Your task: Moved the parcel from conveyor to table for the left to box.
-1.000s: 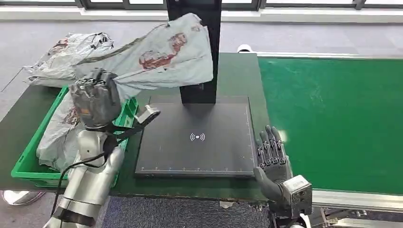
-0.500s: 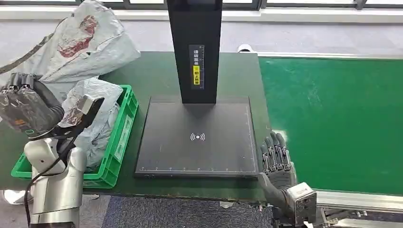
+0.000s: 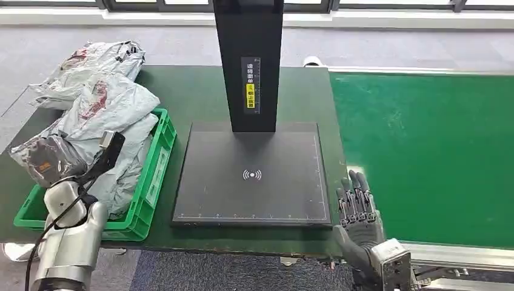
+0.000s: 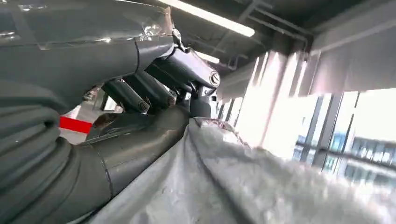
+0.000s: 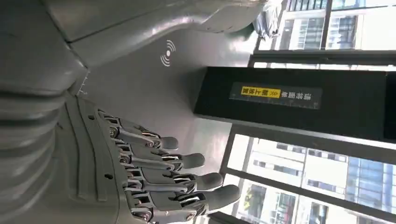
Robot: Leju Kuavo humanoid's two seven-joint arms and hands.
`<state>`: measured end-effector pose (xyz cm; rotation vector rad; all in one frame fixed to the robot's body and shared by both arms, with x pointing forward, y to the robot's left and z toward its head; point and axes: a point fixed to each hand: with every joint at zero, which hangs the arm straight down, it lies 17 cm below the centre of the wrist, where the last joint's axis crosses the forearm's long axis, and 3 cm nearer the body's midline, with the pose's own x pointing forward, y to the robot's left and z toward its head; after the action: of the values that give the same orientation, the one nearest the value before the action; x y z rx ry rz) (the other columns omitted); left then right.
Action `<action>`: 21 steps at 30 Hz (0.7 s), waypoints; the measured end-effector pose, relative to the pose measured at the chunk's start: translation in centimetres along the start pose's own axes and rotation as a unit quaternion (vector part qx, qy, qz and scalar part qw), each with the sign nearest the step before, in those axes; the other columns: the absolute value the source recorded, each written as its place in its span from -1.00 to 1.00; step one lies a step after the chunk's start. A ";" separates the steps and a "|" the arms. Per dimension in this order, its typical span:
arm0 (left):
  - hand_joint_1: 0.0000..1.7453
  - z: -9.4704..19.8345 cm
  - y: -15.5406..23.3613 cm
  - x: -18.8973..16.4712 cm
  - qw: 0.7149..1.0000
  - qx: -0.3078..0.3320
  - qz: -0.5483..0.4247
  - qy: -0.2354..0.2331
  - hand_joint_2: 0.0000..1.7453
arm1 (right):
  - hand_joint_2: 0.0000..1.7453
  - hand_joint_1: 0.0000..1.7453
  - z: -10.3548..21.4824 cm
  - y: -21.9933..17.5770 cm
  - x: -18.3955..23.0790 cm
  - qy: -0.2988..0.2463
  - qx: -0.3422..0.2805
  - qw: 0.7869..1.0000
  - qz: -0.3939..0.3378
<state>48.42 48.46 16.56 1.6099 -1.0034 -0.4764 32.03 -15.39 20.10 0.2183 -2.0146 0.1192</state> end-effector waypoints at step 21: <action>-1.00 3.8 -9.6 -5.9 0.974 -0.188 -0.103 0.080 -1.00 | 1.00 -1.00 -1.0 0.1 0.2 -0.005 0.018 1.000 -0.003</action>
<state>45.69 51.12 5.30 1.3877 -0.5857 -0.6255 32.84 -15.11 20.70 0.2473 -2.0221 0.1514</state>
